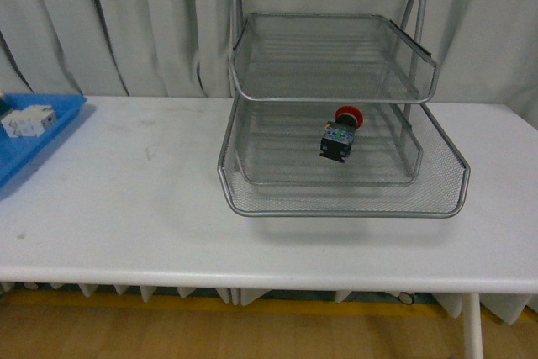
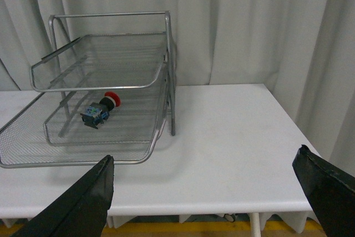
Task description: Place button on rack with both arms
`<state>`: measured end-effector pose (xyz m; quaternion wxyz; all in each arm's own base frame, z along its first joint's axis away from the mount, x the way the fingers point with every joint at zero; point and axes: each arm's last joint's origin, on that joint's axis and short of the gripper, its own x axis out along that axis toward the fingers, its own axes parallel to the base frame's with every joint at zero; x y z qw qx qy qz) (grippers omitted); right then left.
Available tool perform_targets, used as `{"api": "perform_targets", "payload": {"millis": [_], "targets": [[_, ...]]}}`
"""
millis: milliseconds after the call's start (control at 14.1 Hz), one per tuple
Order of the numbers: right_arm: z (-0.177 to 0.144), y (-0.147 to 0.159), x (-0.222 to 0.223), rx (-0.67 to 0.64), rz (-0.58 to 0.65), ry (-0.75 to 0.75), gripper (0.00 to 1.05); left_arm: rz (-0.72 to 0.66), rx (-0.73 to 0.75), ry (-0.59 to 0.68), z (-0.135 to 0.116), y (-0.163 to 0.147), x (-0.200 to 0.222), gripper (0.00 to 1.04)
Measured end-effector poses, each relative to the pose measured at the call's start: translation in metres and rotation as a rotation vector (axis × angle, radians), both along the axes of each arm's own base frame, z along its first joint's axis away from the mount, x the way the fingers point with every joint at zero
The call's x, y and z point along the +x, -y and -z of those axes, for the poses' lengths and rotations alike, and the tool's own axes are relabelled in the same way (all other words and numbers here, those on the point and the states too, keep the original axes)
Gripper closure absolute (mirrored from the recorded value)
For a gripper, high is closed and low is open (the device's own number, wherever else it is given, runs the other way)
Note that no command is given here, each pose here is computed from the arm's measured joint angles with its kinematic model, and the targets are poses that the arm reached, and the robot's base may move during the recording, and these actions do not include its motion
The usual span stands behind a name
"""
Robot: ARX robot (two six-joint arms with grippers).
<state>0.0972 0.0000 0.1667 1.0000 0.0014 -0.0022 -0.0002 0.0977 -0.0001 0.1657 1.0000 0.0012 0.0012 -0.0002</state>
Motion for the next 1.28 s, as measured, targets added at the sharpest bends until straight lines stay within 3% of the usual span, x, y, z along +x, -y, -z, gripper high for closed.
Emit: {"api": "perform_targets", "payload": {"millis": [142,213,355,497,780,993,1064,1277], "targets": [[0.0,0.0,0.0,0.0,0.0,0.0,0.06,0.0,0.0,0.0,0.0,0.0,0.0,1.03],[0.0,0.0,0.0,0.0,0.0,0.0,0.06,0.0,-0.002,0.0,0.0,0.0,0.0,0.95],[0.0,0.0,0.0,0.0,0.0,0.0,0.06,0.0,-0.002,0.0,0.0,0.0,0.0,0.71],[0.0,0.0,0.0,0.0,0.0,0.0,0.06,0.0,-0.002,0.0,0.0,0.0,0.0,0.4],[0.0,0.0,0.0,0.0,0.0,0.0,0.06,0.0,-0.001,0.0,0.0,0.0,0.0,0.05],[0.0,0.0,0.0,0.001,-0.005,-0.003,0.06,0.0,-0.002,0.0,0.0,0.0,0.0,0.07],[0.0,0.001,0.002,0.013,-0.065,-0.01,0.06,0.0,-0.002,0.0,0.0,0.0,0.0,0.07],[-0.039,-0.008,0.037,0.029,-0.201,0.075,0.06,0.001,-0.002,0.0,0.0,0.0,0.0,0.07]]}}
